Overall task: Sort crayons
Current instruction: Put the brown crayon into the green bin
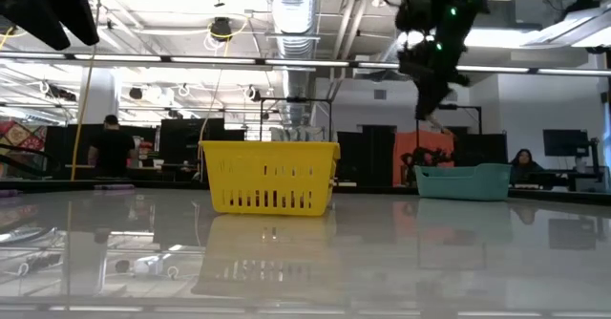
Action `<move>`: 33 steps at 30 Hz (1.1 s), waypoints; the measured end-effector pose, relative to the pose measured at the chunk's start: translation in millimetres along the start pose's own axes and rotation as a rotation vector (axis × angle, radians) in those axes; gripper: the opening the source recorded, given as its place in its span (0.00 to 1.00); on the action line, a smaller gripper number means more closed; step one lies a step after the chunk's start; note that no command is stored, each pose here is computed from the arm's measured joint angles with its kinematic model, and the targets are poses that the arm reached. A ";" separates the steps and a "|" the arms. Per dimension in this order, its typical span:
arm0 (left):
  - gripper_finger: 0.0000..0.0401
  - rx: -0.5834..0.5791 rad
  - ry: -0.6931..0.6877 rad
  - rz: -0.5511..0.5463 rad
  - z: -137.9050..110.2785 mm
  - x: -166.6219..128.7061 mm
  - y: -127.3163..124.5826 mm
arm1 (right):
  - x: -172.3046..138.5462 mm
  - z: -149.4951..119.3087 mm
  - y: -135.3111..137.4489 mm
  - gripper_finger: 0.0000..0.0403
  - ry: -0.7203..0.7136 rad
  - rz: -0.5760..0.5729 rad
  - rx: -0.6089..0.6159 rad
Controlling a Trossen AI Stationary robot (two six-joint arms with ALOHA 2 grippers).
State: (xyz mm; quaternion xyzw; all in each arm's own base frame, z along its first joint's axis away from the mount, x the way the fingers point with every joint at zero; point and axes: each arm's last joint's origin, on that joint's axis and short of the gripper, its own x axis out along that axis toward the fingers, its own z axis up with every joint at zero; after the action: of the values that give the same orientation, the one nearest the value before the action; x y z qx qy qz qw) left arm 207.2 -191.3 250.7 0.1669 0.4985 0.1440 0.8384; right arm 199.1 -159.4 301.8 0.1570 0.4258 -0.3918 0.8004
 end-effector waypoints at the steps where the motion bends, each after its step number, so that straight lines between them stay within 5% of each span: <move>1: 0.42 -0.004 -0.001 -0.001 -0.5 -0.9 0.4 | 4.6 -3.6 -3.4 0.00 0.019 0.000 0.010; 12: 0.42 -0.011 -0.001 -0.011 -1.5 -2.4 -0.8 | 41.3 -35.6 -15.9 0.00 0.103 -0.004 0.057; 26: 0.42 -0.049 -0.002 -0.014 -1.3 -2.4 -1.0 | 52.1 -45.8 -16.2 0.01 0.111 0.052 0.063; 33: 0.42 -0.061 0.003 -0.015 -1.6 -2.4 -1.0 | 52.3 -46.0 -16.2 0.10 0.112 0.053 0.072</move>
State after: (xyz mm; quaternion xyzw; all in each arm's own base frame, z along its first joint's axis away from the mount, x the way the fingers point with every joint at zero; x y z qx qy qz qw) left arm 204.8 -193.0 251.5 0.1371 0.4963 0.1530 0.8435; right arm 178.3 -168.7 234.0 0.2185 0.4514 -0.3762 0.7791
